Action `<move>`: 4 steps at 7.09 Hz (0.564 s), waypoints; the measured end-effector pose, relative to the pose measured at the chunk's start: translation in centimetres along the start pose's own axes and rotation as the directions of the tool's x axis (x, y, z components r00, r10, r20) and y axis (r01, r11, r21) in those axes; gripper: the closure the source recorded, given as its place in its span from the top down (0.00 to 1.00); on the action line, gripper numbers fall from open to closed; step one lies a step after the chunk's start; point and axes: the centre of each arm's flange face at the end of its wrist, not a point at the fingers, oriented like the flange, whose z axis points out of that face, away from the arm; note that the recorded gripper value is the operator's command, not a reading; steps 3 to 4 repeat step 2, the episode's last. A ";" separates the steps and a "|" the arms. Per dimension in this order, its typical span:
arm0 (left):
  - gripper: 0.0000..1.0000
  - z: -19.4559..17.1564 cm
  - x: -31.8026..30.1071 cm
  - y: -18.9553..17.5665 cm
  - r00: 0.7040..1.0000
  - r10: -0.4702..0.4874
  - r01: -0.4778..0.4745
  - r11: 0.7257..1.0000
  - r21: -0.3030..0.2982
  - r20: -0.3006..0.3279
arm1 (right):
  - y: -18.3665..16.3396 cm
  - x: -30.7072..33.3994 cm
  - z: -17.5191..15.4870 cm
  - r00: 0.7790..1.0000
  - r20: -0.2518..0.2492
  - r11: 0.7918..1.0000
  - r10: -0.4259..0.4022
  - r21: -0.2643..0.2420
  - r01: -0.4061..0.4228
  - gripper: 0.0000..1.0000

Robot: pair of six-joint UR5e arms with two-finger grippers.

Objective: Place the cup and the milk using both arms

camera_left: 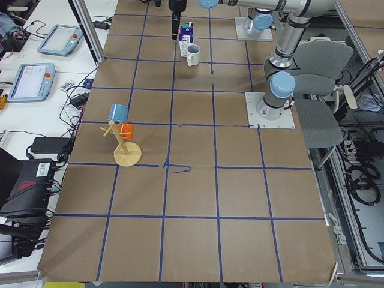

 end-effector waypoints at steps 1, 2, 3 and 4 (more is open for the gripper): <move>1.00 0.0 0.0 0.0 1.000 0.000 0.000 1.000 0.000 0.000 | 0.0 0.0 0.0 1.000 -0.002 1.000 0.001 -0.002 -0.001 1.00; 1.00 0.0 0.0 0.0 1.000 0.000 0.000 1.000 0.001 0.000 | 0.1 0.0 0.0 1.000 -0.002 1.000 0.001 -0.005 -0.001 1.00; 1.00 0.0 0.0 0.0 1.000 0.000 0.000 1.000 0.001 0.000 | 0.1 0.0 0.0 1.000 -0.002 1.000 0.001 -0.005 -0.001 1.00; 1.00 0.0 0.0 0.0 1.000 0.000 0.000 1.000 0.001 0.000 | 0.1 0.0 0.0 1.000 -0.002 1.000 0.001 -0.005 -0.001 1.00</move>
